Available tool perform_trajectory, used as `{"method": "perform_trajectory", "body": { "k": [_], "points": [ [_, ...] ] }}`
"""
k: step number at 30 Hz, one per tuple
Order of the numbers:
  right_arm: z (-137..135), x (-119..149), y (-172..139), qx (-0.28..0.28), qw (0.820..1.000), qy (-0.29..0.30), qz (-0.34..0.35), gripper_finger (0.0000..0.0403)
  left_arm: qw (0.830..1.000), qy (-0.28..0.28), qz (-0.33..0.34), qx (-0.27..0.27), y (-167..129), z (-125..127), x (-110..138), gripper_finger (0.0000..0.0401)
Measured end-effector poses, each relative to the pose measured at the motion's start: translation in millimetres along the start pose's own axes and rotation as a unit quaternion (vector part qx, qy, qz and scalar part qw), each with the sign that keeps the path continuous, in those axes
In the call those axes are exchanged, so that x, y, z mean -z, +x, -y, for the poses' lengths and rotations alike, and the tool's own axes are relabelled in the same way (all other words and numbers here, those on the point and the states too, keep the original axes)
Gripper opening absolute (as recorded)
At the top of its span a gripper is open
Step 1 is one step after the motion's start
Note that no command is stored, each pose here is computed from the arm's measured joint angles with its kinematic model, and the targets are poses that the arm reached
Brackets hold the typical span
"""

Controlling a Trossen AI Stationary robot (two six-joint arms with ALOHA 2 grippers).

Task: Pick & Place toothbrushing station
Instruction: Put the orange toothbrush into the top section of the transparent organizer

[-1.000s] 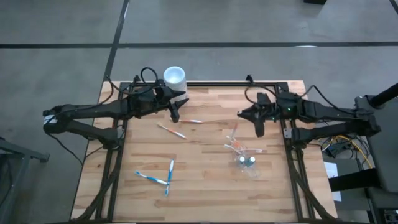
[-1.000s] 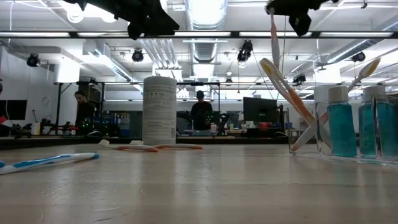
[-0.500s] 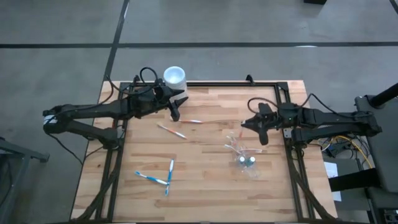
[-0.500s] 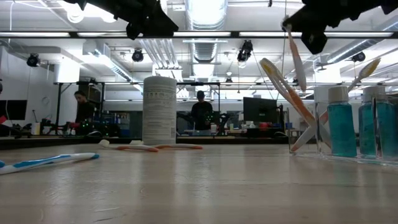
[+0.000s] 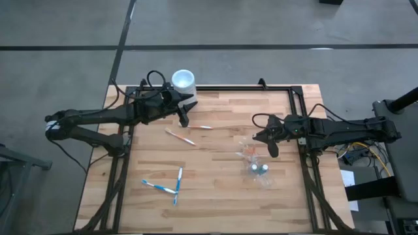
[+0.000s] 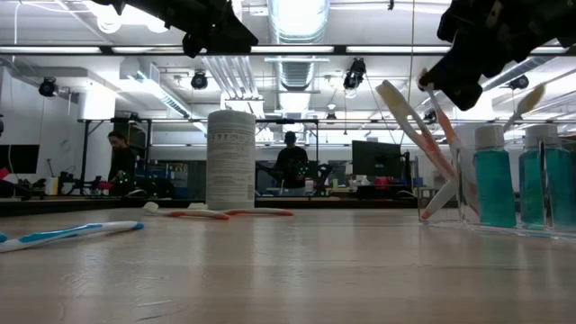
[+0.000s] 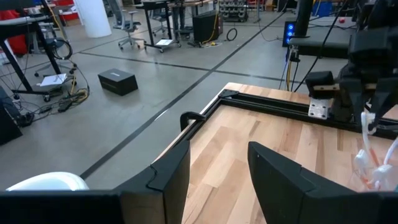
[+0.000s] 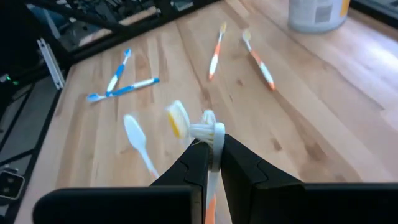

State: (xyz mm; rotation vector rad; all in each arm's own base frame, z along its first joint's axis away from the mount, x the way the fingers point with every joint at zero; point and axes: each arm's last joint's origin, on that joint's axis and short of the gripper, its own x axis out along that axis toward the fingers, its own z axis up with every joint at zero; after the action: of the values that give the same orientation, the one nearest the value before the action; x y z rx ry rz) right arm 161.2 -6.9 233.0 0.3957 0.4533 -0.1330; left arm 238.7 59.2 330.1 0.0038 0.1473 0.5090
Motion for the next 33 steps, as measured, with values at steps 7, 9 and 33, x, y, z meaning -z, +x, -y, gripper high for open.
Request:
{"method": "perform_trajectory", "body": {
  "k": [7,9,33],
  "points": [
    [3.1,12.7,4.0,-0.025,0.999,0.000,-0.036,0.0024,1.000,0.000,0.000,0.000,0.0,0.0,0.0,0.0167],
    [3.2,15.0,4.5,-0.035,0.998,0.001,-0.044,0.0025,1.000,0.000,0.000,0.000,0.0,0.0,0.0,0.0167],
    [0.8,10.2,3.0,-0.042,0.997,0.043,-0.041,0.0062,1.000,0.000,0.000,0.000,0.0,0.0,0.1,0.0167]
  ]
}}
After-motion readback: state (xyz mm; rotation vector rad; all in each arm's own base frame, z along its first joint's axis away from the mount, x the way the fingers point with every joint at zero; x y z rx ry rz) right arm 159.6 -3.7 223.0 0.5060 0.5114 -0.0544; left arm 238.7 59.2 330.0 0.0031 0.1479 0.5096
